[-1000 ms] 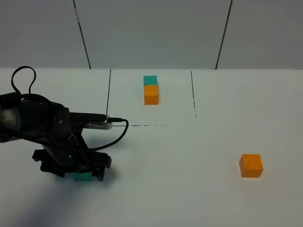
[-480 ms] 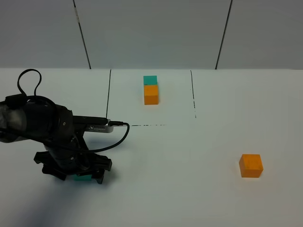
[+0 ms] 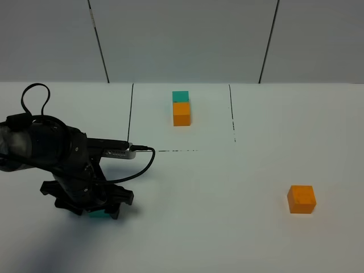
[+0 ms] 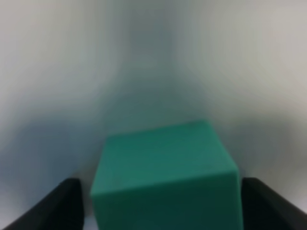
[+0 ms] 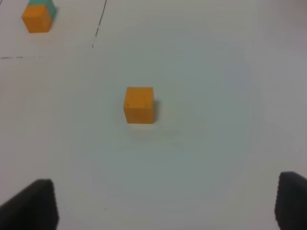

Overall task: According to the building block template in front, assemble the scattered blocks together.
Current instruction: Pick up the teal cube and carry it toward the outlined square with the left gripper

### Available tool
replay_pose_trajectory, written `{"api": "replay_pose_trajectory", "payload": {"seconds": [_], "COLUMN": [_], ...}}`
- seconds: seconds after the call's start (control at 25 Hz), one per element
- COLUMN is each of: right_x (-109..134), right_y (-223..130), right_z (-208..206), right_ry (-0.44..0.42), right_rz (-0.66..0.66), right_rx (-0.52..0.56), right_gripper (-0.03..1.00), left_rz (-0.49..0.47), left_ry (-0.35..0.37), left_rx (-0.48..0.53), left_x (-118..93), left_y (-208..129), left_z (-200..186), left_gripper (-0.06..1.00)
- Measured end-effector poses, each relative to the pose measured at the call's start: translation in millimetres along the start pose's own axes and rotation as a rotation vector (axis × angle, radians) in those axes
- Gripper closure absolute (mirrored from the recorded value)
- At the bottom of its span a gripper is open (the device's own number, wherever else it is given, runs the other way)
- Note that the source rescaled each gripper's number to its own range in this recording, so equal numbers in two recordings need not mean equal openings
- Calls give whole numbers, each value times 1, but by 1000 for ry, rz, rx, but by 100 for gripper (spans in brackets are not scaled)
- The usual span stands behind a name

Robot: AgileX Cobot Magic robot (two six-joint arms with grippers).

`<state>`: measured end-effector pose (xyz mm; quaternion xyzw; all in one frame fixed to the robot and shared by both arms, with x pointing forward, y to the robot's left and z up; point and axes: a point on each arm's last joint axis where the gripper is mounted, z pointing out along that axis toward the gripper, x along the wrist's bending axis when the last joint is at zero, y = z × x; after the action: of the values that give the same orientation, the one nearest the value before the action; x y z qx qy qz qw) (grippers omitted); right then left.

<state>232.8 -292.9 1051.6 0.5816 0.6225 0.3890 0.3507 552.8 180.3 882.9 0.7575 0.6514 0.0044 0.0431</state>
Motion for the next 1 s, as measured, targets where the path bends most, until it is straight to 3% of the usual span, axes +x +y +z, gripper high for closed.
{"api": "replay_pose_trajectory", "payload": {"seconds": [0.28,0.44,0.84,1.0], "right_x": [0,0,0,0], "right_y": [0,0,0,0], "right_z": [0,0,0,0], "right_ry": [0,0,0,0], "right_rz": [0,0,0,0], "right_rx": [0,0,0,0], "right_gripper": [17,17,17,17], "left_rz": [3,4,-15,106], "left_ry": [1,0,2,31], "left_rx": [-8,-10,36,80], "left_x": [0,0,0,0], "left_y": [1,1,-1,3], "left_z": [0,0,-1,-17], "left_gripper": [70,92,94,94]}}
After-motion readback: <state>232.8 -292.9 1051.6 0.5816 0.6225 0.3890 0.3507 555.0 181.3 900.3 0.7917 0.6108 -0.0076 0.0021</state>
